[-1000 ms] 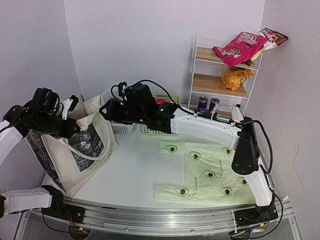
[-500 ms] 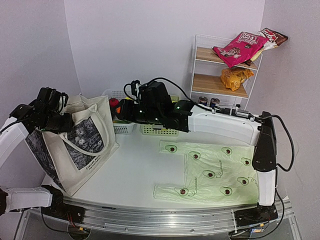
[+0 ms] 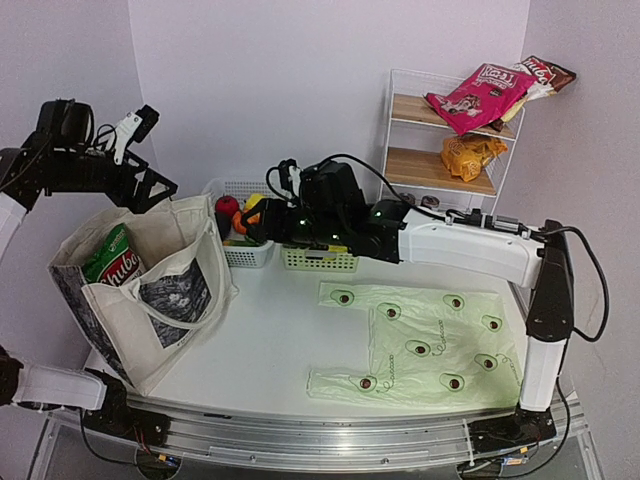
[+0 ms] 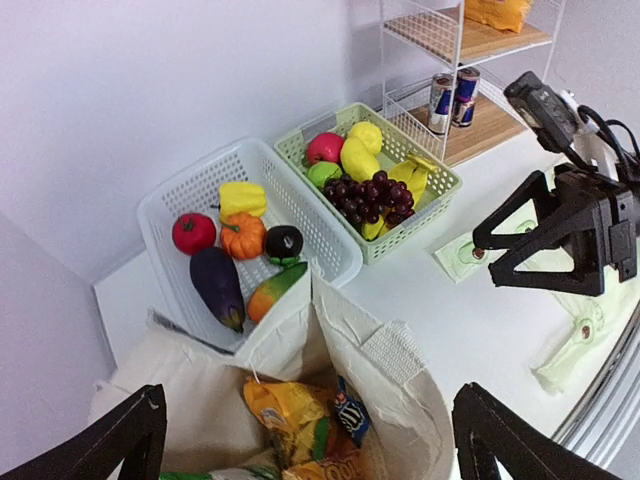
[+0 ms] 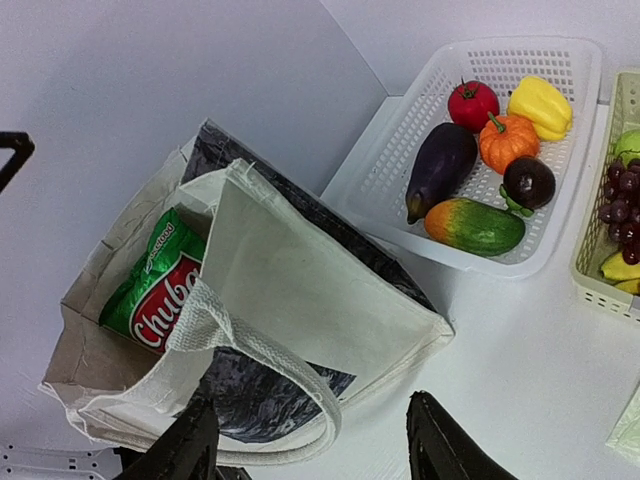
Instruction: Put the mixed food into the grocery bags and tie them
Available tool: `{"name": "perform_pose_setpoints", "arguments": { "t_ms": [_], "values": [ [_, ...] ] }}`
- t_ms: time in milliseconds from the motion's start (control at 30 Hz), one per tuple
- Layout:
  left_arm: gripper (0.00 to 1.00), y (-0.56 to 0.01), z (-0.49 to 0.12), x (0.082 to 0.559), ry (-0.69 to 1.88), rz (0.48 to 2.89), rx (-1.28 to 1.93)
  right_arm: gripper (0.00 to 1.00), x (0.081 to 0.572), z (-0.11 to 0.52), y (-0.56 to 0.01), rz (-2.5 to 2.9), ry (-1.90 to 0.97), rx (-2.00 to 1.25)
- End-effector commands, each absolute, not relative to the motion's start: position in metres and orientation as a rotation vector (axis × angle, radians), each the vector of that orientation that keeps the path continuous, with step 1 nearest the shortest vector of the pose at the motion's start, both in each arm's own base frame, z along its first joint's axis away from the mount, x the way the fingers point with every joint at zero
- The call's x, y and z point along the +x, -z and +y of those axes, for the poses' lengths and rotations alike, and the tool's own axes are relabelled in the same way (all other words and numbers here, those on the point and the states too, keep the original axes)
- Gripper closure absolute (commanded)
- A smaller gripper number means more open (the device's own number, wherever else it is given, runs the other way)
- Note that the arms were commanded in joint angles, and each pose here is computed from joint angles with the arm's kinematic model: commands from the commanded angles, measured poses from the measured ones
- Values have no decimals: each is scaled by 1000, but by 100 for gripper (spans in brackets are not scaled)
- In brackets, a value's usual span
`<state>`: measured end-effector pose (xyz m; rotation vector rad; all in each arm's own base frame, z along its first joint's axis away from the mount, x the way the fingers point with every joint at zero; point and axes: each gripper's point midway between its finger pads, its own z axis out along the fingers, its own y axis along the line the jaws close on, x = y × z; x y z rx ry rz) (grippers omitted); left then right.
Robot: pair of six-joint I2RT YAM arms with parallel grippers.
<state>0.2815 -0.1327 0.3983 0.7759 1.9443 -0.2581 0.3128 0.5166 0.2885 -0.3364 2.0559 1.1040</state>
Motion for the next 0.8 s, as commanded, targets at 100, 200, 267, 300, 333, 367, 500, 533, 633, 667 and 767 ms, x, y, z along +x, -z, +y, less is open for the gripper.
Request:
{"name": "perform_pose_setpoints", "arguments": {
  "t_ms": [100,200,267,300,333,367,500,533,633,667,767],
  "values": [
    [1,-374,-86,373,-202,2003,991,39,311,491,-323,1981,-1146,-336],
    [0,-377,-46,404,-314,2016,1024,39,312,485,-319,1988,-1128,-330],
    [0,-357,-28,413,-412,2058,1139,39,312,481,-318,1990,-1118,-329],
    [0,-351,-21,415,-447,2067,1192,39,313,479,-317,1990,-1112,-329],
    [0,-348,-15,415,-468,2070,1235,39,313,477,-317,1990,-1107,-331],
    [0,-346,-11,414,-467,2071,1265,38,313,475,-316,1989,-1100,-334],
    [0,-324,-26,397,-299,2074,1425,38,314,468,-312,1998,-1083,-325],
    [0,-314,-28,396,-269,2088,1445,38,315,467,-312,1998,-1082,-325],
    [0,-295,-29,403,-252,2099,1459,38,315,466,-314,1993,-1080,-332],
    [0,-289,-30,406,-235,2101,1464,38,315,466,-315,1990,-1079,-336],
    [0,-281,-39,413,-157,2097,1439,38,315,464,-314,1990,-1072,-337]
  ]
}}
